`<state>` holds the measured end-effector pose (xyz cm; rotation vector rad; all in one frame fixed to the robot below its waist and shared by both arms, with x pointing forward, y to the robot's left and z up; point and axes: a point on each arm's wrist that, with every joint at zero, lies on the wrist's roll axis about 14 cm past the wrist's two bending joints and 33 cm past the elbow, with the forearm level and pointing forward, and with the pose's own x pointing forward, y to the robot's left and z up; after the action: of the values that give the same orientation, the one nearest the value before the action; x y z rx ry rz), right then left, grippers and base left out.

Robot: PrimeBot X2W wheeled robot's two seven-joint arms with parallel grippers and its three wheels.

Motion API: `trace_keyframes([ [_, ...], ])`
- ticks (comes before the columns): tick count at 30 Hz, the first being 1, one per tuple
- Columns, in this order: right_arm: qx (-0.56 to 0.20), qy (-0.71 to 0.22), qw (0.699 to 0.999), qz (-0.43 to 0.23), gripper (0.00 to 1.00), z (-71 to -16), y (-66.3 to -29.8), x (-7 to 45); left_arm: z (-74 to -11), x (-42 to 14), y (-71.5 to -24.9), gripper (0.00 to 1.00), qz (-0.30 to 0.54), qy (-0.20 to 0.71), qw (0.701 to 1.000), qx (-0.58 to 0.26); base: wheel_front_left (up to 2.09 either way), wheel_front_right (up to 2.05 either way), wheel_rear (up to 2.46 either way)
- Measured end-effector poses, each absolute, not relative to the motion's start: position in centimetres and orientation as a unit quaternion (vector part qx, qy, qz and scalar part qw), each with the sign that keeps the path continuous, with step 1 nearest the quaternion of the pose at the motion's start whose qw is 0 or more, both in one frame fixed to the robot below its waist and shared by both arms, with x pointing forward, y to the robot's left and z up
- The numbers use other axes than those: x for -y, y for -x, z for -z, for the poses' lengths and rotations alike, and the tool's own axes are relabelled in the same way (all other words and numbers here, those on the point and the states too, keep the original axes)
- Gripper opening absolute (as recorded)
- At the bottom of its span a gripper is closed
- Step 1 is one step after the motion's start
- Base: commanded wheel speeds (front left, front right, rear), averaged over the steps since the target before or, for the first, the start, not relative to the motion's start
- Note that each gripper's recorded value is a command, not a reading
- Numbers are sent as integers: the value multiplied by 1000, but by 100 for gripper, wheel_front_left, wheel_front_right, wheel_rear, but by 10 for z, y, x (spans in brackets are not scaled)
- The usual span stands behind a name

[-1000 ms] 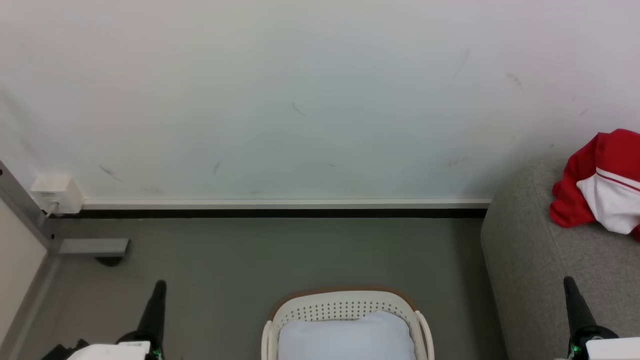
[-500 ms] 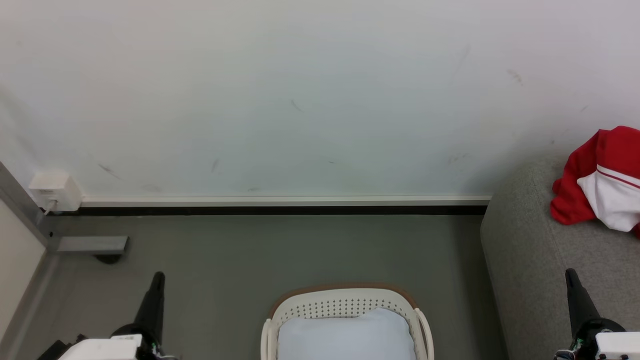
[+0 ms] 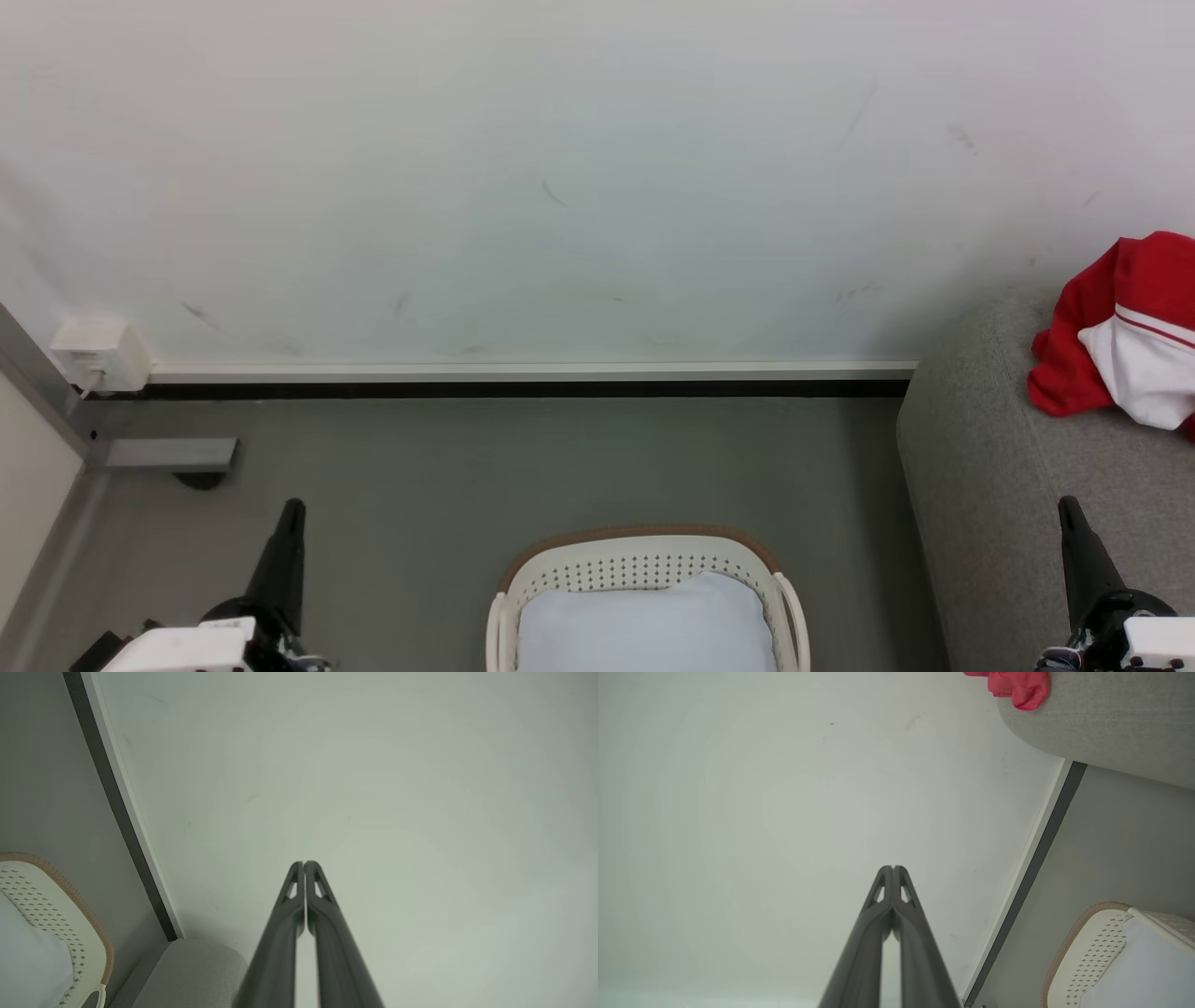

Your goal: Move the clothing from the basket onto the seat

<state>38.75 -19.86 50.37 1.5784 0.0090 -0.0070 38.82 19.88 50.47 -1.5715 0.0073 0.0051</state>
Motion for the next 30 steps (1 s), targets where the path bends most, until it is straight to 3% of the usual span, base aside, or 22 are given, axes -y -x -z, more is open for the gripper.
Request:
trace_keyframes([
  [30,-4,-710,704,3,0,-504,-388,199,-505,-199,-388,0,-2,707,707,-3,0,0,0],
])
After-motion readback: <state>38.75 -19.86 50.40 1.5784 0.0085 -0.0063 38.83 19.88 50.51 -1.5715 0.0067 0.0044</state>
